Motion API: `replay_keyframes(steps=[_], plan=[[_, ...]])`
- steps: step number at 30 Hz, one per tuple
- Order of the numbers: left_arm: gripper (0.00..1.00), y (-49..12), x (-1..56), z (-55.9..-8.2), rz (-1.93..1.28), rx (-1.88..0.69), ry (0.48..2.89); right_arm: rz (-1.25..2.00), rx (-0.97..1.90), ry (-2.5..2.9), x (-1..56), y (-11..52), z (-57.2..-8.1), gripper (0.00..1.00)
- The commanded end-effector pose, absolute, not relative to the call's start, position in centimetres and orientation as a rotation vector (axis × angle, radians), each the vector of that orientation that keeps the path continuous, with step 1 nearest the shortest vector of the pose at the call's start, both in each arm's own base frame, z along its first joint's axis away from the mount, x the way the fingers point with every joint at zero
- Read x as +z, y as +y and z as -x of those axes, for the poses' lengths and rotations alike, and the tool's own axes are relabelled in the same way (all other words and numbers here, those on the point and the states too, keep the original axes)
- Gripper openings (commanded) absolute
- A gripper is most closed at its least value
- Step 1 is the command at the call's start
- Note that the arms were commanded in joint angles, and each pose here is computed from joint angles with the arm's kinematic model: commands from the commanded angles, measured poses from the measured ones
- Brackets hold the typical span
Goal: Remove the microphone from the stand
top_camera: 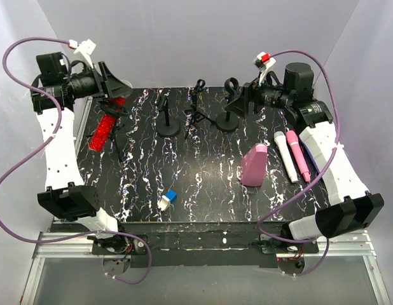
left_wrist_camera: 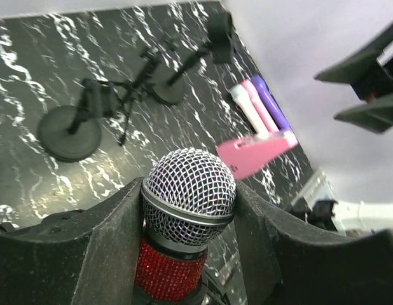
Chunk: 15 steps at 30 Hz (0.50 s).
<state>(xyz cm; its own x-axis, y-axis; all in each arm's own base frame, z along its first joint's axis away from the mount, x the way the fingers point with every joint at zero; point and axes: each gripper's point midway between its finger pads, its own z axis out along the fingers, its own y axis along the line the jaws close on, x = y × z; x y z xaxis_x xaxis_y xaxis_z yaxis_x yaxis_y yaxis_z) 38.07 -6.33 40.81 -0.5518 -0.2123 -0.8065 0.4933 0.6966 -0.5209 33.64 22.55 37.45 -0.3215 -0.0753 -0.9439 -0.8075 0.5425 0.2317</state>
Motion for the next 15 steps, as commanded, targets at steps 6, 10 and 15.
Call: replay_keyframes(steps=[6,10,15], plan=[[0.00,-9.4,41.3,-34.6,-0.376,-1.115,2.039,0.720,0.947,1.669,40.3,23.3,-34.0,0.85],[0.00,-9.0,41.4,-34.0,-0.390,-1.069,2.080,0.711,0.956,1.662,40.5,23.3,-34.0,0.85],[0.00,-9.6,41.9,-32.3,-0.448,-1.124,2.073,0.708,0.979,1.662,40.8,23.7,-34.3,0.85]])
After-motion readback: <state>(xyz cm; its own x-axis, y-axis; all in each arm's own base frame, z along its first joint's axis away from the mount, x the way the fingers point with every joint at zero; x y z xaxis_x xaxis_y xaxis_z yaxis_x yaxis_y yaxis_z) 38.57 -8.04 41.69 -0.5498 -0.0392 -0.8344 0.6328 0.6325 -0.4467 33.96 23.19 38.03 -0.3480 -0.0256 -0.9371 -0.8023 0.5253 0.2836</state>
